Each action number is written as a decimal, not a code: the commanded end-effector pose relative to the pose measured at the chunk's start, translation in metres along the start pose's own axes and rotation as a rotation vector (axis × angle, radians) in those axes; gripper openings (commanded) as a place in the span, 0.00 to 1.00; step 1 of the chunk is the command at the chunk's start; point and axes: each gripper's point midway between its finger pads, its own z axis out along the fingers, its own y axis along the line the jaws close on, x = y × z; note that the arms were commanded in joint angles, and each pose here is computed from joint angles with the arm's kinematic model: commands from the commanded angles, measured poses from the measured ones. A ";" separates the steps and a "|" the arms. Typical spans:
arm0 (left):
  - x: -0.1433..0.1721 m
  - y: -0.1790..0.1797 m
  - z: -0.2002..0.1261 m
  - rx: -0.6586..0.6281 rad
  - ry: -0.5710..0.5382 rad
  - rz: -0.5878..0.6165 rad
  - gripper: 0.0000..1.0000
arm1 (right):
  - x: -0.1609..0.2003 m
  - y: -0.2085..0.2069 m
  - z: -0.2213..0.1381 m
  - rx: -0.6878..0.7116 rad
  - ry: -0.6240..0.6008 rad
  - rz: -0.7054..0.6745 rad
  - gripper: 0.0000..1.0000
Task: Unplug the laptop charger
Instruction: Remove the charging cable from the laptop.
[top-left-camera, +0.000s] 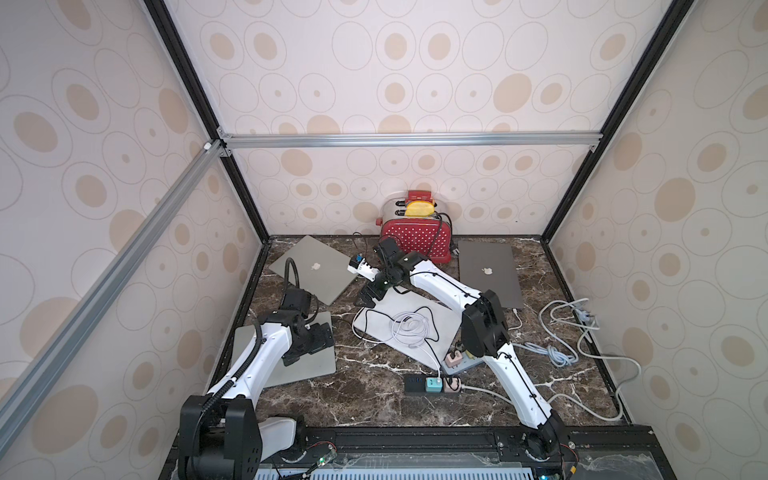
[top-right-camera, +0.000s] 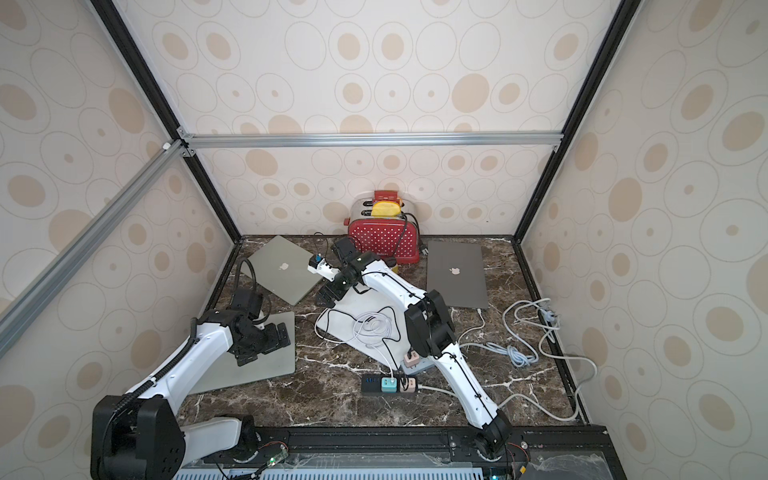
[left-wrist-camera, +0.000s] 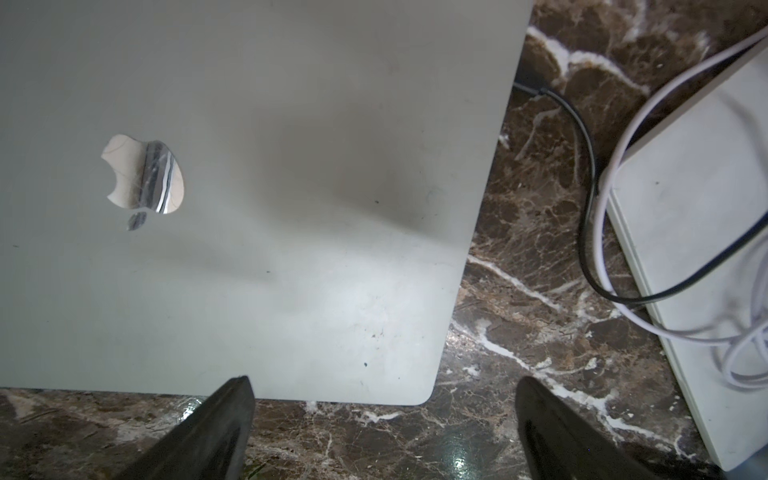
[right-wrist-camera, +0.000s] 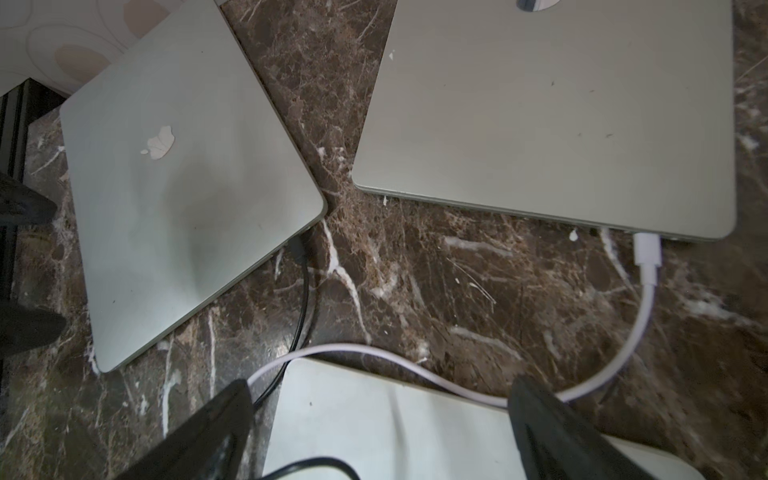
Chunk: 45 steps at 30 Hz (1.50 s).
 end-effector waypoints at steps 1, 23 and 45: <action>-0.004 -0.002 0.001 -0.009 -0.031 0.007 0.99 | -0.001 0.014 0.015 -0.033 0.015 -0.038 0.99; 0.019 0.018 0.036 -0.066 -0.029 -0.079 0.99 | 0.036 0.029 0.085 0.044 0.149 -0.160 0.90; 0.010 0.008 0.060 -0.056 -0.040 -0.101 0.99 | 0.070 0.046 0.105 0.002 0.228 -0.196 0.33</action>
